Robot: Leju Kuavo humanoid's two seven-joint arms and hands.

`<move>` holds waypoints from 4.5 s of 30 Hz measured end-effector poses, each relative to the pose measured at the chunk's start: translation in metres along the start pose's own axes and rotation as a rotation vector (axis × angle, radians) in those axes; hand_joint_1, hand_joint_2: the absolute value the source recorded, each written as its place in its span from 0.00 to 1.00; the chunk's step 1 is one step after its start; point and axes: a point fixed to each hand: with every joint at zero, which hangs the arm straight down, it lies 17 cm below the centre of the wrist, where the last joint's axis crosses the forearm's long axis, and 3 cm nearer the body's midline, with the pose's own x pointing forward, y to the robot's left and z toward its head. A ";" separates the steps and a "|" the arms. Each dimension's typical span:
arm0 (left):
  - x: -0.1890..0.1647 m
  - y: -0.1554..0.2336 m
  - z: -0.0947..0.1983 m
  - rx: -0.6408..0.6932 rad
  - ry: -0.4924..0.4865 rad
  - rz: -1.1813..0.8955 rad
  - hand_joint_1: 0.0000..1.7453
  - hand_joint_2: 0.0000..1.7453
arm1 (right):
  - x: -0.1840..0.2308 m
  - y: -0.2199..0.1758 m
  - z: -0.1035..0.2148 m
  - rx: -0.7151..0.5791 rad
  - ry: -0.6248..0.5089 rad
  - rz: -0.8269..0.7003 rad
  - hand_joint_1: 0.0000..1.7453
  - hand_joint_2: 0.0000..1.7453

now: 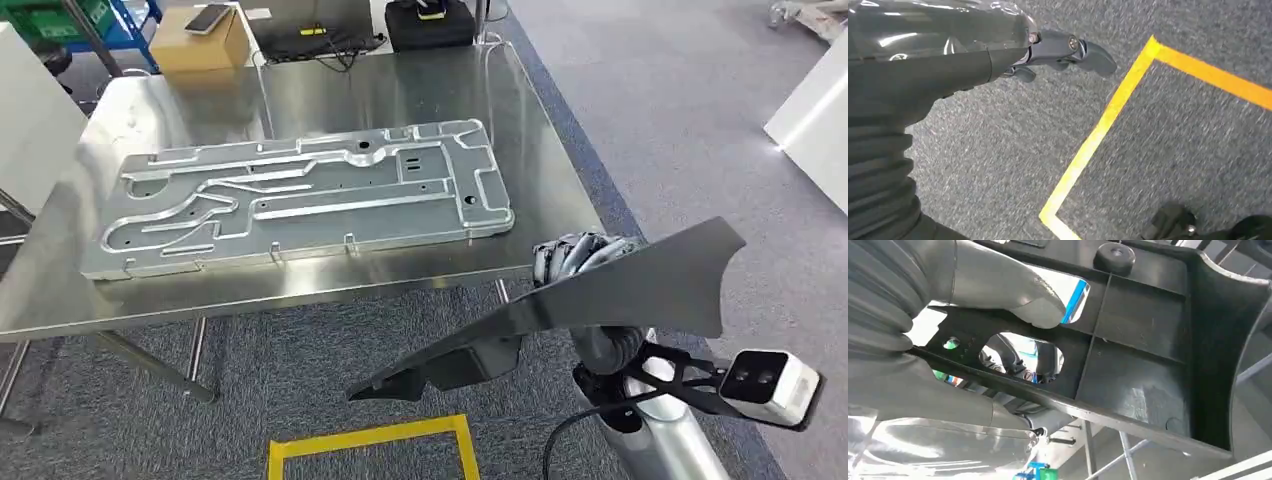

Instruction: Take the parts from the cabinet and place them on the table.

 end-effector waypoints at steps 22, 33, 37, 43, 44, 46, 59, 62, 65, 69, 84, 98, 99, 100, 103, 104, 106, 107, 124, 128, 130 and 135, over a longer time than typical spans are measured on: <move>0.016 -0.007 -0.001 -0.024 -0.056 0.043 0.00 1.00 | 0.024 -0.080 -0.093 -0.010 -0.142 0.377 0.98 1.00; 0.017 -0.014 0.001 -0.065 -0.076 0.003 0.00 1.00 | 0.042 -0.177 -0.163 -0.079 -0.186 0.567 0.98 1.00; 0.016 -0.012 0.001 -0.064 -0.075 -0.004 0.00 1.00 | 0.045 -0.214 -0.198 -0.150 -0.150 0.693 0.98 1.00; 0.018 -0.015 0.002 -0.084 -0.087 -0.017 0.00 1.00 | 0.011 -0.264 -0.238 -0.197 0.035 1.014 0.98 1.00; 0.019 -0.014 0.001 -0.086 -0.091 -0.018 0.00 1.00 | -0.009 -0.268 -0.239 -0.175 0.098 1.090 0.98 1.00; 0.026 -0.011 -0.001 -0.093 -0.108 -0.022 0.00 1.00 | -0.070 -0.277 -0.220 -0.081 0.279 1.258 0.98 1.00; 0.047 -0.022 0.000 -0.154 -0.202 -0.072 0.00 1.00 | -0.294 -0.258 0.013 0.603 1.075 1.716 0.98 1.00; 0.045 -0.022 0.000 -0.156 -0.200 -0.074 0.00 1.00 | -0.302 -0.253 0.033 0.667 1.107 1.720 0.98 1.00; 0.045 -0.023 0.001 -0.162 -0.202 -0.080 0.00 1.00 | -0.308 -0.254 0.058 0.741 1.171 1.726 0.98 1.00; 0.046 -0.023 0.000 -0.167 -0.207 -0.095 0.00 1.00 | -0.309 -0.257 0.076 0.801 1.203 1.781 0.98 1.00; 0.066 0.008 -0.013 -0.080 -0.249 -0.164 0.00 0.00 | -0.315 -0.227 0.038 0.768 1.027 1.943 0.00 0.00; 0.069 0.012 -0.016 -0.068 -0.246 -0.187 0.00 0.00 | -0.327 -0.168 -0.007 0.660 0.834 1.786 0.00 0.00; 0.069 0.012 -0.016 -0.068 -0.245 -0.187 0.00 0.00 | -0.325 -0.160 -0.016 0.600 0.798 1.704 0.00 0.00; 0.069 0.012 -0.016 -0.068 -0.245 -0.187 0.00 0.00 | -0.320 -0.153 -0.028 0.529 0.754 1.620 0.00 0.00; 0.071 0.010 -0.016 -0.072 -0.249 -0.185 0.00 0.00 | -0.293 -0.144 -0.061 0.291 0.591 1.394 0.00 0.00; 0.071 0.007 -0.015 -0.080 -0.251 -0.182 0.00 0.00 | -0.279 -0.143 -0.072 0.189 0.522 1.318 0.00 0.00; 0.072 0.004 -0.014 -0.087 -0.258 -0.178 0.00 0.00 | -0.245 -0.143 -0.084 0.014 0.380 1.214 0.00 0.00; 0.072 0.001 -0.013 -0.093 -0.262 -0.176 0.00 0.00 | -0.229 -0.153 -0.084 -0.079 0.353 1.191 0.00 0.00; 0.054 -0.036 0.006 -0.107 -0.248 -0.030 0.00 0.00 | 0.045 -0.189 0.205 -0.684 0.454 1.504 0.00 0.00; 0.052 -0.037 0.007 -0.109 -0.236 -0.014 0.00 0.00 | 0.073 -0.198 0.259 -0.712 0.602 1.581 0.00 0.00; 0.053 -0.034 0.005 -0.104 -0.236 -0.015 0.00 0.00 | 0.083 -0.202 0.282 -0.727 0.669 1.619 0.00 0.00; 0.055 -0.031 0.004 -0.101 -0.239 -0.015 0.00 0.00 | 0.087 -0.210 0.355 -0.744 0.903 1.633 0.00 0.00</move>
